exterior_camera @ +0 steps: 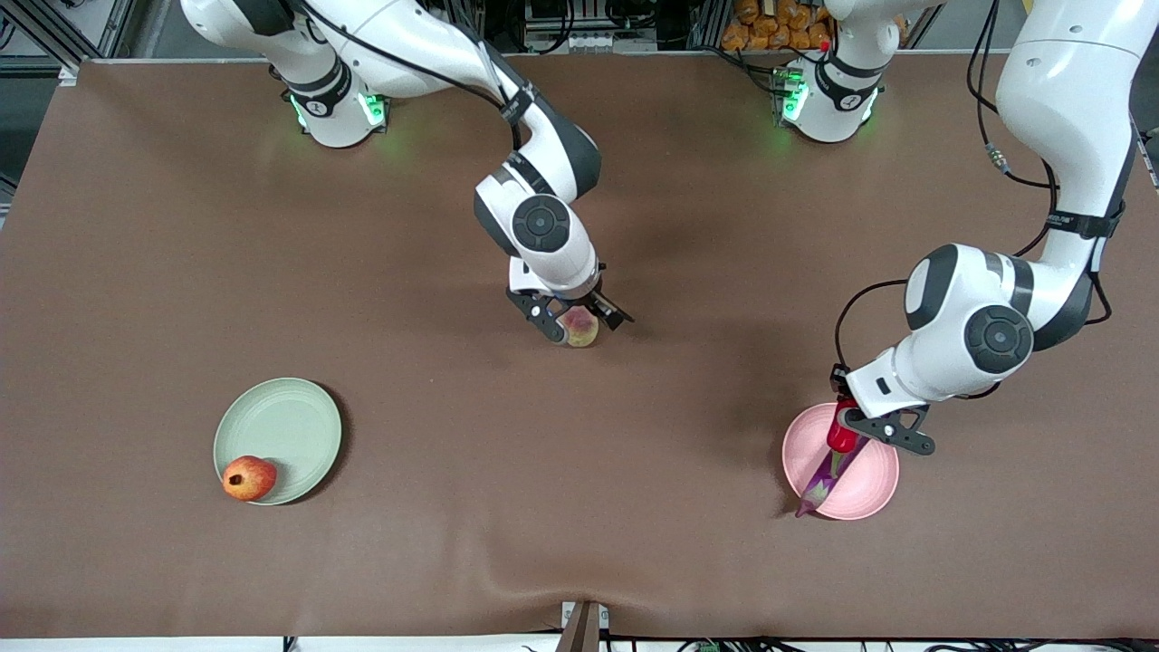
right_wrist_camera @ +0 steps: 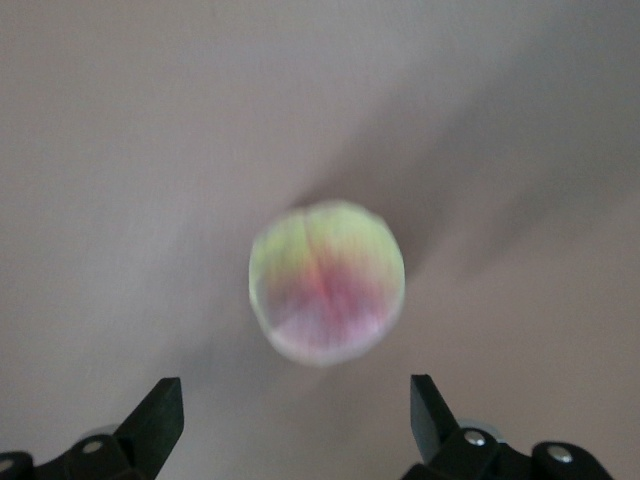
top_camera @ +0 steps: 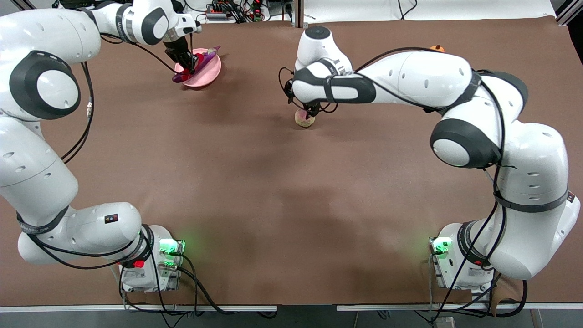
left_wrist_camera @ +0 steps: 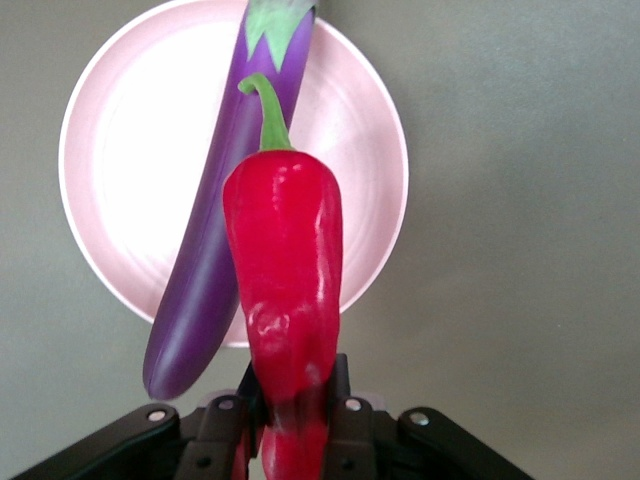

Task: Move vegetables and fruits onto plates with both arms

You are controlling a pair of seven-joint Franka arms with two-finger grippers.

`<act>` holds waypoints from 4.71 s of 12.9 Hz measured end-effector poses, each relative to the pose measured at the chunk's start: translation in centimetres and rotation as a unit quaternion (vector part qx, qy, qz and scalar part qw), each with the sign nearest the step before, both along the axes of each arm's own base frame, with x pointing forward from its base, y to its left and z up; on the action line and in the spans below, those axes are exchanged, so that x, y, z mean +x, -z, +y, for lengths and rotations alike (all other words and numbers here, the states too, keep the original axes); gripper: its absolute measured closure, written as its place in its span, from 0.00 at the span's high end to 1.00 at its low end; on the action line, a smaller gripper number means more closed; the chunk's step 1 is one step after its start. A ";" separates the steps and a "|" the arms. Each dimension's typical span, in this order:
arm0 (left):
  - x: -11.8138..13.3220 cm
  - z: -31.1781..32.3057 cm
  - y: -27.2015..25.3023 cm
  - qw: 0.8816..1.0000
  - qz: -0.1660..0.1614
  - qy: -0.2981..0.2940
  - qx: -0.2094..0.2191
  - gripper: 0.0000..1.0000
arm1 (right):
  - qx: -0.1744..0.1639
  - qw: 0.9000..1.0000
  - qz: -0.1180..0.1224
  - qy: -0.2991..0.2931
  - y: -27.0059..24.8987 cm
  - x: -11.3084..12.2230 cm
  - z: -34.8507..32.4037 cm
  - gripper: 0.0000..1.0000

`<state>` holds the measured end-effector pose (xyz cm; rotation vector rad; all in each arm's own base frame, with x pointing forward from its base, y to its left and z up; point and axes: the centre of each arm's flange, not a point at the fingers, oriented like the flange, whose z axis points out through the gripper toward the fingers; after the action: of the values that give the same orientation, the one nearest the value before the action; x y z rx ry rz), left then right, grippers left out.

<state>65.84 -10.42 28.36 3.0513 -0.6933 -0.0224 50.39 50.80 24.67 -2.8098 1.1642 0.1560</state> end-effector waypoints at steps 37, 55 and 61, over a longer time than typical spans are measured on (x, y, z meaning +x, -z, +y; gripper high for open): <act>-1.9 1.5 -27.8 0.992 0.003 -0.117 -0.047 1.00 | -0.173 0.961 -0.025 -0.216 0.8 16.1 -51.6 1.00; -12.9 8.1 -37.1 0.974 -0.003 -0.224 0.036 1.00 | 0.021 0.922 -0.038 -0.385 -34.8 2.9 -56.3 1.00; -14.3 8.4 -37.8 0.973 -0.008 -0.229 0.036 1.00 | 0.003 0.913 -0.020 -0.408 -36.2 2.0 -55.1 1.00</act>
<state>51.55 -2.06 66.14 3.1992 0.0242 -0.0170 52.40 -4.31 60.85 -3.0702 -0.0894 0.1511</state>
